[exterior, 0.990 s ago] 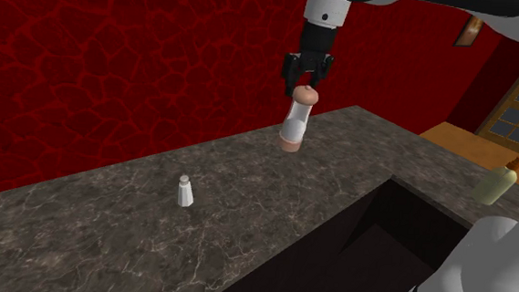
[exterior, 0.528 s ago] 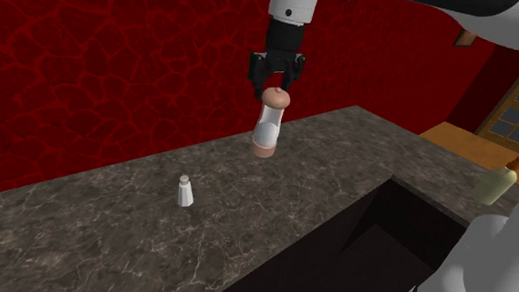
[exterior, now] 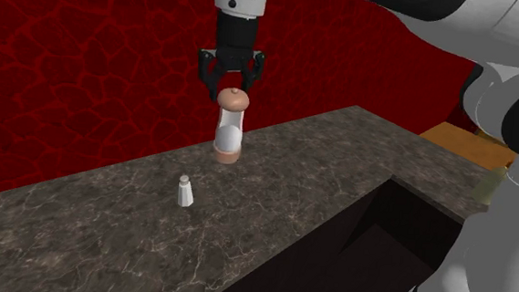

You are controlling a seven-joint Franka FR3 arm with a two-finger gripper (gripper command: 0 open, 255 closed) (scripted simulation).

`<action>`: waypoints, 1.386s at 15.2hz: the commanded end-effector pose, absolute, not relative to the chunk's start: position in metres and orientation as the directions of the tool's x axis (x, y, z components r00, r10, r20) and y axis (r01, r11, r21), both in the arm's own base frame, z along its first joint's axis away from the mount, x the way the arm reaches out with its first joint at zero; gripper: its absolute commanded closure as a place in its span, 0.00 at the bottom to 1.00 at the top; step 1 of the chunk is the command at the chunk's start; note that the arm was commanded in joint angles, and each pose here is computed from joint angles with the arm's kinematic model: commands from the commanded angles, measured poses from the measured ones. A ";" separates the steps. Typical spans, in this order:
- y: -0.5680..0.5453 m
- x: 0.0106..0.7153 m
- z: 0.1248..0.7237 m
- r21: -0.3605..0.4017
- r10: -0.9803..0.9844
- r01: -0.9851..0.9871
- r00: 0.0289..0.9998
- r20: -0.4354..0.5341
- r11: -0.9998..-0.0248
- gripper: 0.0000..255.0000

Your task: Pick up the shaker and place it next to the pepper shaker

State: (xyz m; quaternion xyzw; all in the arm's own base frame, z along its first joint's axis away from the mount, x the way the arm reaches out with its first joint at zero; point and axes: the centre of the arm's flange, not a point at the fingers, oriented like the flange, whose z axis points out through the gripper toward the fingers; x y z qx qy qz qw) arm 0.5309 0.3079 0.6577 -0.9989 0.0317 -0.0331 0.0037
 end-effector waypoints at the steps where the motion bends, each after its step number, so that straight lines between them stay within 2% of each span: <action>1: 0.338 0.536 0.659 -0.010 -0.065 -0.065 0.996 0.066 -0.998 1.00; 21: 0.338 0.536 0.554 -0.010 -0.065 -0.065 0.996 0.066 -0.998 1.00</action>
